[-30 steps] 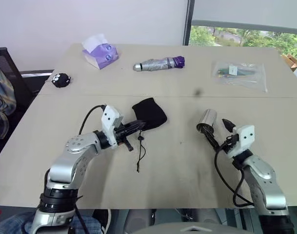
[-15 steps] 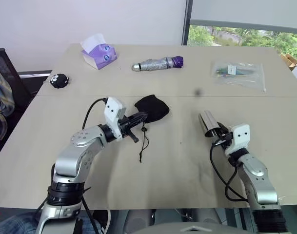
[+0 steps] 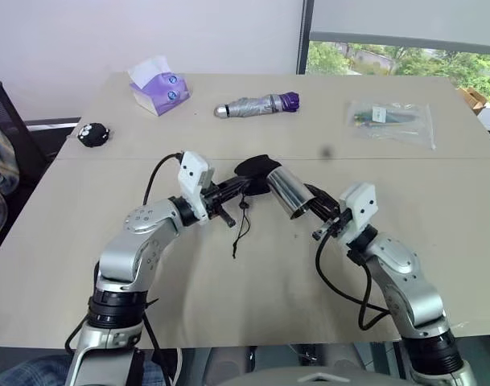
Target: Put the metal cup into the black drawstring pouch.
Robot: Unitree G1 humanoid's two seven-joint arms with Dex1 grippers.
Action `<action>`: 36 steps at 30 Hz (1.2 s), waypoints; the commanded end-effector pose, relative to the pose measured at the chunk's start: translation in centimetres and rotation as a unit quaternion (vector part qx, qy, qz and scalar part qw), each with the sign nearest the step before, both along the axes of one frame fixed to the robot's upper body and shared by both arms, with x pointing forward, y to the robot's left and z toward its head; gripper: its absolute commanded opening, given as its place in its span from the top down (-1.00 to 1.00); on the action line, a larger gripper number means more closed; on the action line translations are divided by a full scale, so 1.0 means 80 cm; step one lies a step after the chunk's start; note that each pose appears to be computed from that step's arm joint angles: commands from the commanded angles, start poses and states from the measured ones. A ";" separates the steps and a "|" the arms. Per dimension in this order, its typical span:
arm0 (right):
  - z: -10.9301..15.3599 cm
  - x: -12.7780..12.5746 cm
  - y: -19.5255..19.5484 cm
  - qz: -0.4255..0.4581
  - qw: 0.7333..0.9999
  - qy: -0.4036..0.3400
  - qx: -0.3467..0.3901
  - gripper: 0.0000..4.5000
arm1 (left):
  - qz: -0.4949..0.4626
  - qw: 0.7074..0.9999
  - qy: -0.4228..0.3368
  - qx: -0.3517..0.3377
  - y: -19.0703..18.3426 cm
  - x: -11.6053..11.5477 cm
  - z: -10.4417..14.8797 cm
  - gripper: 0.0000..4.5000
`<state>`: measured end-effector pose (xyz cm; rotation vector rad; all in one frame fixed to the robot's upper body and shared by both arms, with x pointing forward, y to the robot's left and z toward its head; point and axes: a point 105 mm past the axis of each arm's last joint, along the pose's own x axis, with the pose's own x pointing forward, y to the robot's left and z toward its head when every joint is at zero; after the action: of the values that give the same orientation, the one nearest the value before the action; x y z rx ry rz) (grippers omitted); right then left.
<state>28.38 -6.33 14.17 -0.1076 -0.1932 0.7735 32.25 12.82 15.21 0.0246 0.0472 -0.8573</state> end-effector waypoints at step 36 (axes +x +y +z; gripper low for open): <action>0.006 0.096 0.059 -0.100 0.976 0.180 0.071 0.97 | -0.048 0.994 -0.042 -0.085 -0.036 -0.020 0.051 1.00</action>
<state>35.47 -1.03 13.78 0.1155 0.1241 0.6006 31.18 10.31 17.19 -0.1069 -0.0232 -0.9225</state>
